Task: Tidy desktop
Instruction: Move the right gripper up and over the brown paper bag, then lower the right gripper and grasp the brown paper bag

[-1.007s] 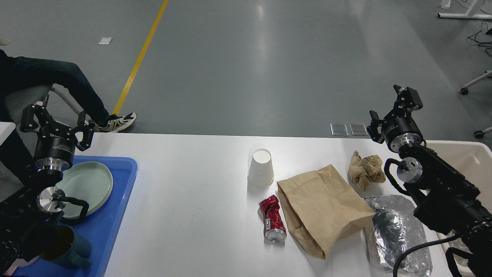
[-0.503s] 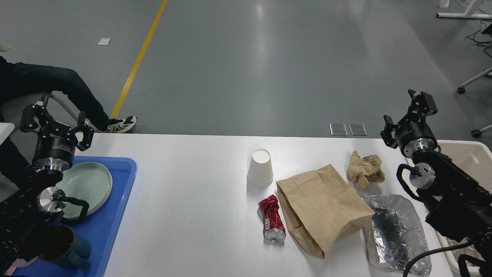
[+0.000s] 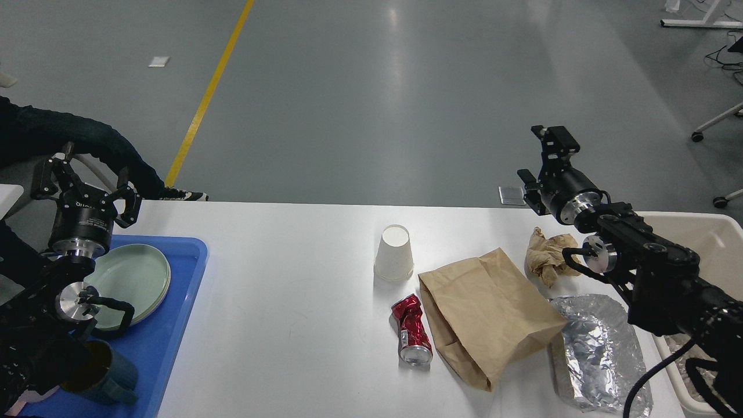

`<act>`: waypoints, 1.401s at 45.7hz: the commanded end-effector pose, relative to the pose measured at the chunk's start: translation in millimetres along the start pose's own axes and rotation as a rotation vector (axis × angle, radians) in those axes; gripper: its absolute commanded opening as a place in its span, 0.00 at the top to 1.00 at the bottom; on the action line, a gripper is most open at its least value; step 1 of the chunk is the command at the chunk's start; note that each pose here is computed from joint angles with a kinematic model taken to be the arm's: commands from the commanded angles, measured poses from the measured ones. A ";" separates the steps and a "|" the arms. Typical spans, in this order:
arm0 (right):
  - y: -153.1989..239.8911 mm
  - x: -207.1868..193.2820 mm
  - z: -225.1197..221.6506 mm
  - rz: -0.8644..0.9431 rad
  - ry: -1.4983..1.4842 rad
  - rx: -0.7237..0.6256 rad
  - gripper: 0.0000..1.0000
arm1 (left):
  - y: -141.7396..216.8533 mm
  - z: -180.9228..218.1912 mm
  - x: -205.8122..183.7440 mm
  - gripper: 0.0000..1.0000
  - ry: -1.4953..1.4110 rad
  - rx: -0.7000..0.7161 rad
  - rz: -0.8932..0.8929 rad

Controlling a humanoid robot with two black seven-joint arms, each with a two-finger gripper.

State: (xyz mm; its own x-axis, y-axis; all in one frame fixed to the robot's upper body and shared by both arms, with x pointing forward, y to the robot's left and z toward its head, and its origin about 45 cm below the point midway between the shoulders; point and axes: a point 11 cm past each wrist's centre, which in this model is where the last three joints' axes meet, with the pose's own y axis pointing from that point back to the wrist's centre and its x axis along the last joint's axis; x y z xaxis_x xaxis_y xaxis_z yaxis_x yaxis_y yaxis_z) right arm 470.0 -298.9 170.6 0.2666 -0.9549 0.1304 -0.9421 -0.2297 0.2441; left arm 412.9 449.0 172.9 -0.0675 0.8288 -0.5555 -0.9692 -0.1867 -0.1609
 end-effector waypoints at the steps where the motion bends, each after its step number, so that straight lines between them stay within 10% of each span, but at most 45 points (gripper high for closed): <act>1: -9.9 -8.4 -11.3 -0.113 0.323 -0.107 0.00 | 0.0 0.0 0.0 0.04 0.000 0.001 0.000; 19: -5.1 -4.5 12.1 -0.260 1.137 -0.684 0.00 | 0.0 0.0 0.0 0.04 0.000 0.001 0.000; 49: 74.3 -55.5 -79.0 -0.882 1.369 -1.079 0.00 | 0.0 0.0 0.0 0.04 0.000 0.001 0.000; 64: 67.1 -42.8 -12.7 -0.865 1.311 -1.094 0.00 | 0.0 0.0 0.0 0.04 0.000 0.001 0.000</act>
State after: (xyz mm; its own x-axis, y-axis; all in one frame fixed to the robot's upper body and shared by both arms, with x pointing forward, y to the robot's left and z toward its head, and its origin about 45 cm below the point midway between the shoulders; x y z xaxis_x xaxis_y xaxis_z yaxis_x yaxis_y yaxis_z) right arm 398.2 -261.1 230.0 0.9774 0.2066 0.0439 -0.0900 0.2194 0.9715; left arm 412.9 449.0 172.9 -0.0675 0.8288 -0.5555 -0.9692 -0.1865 -0.1606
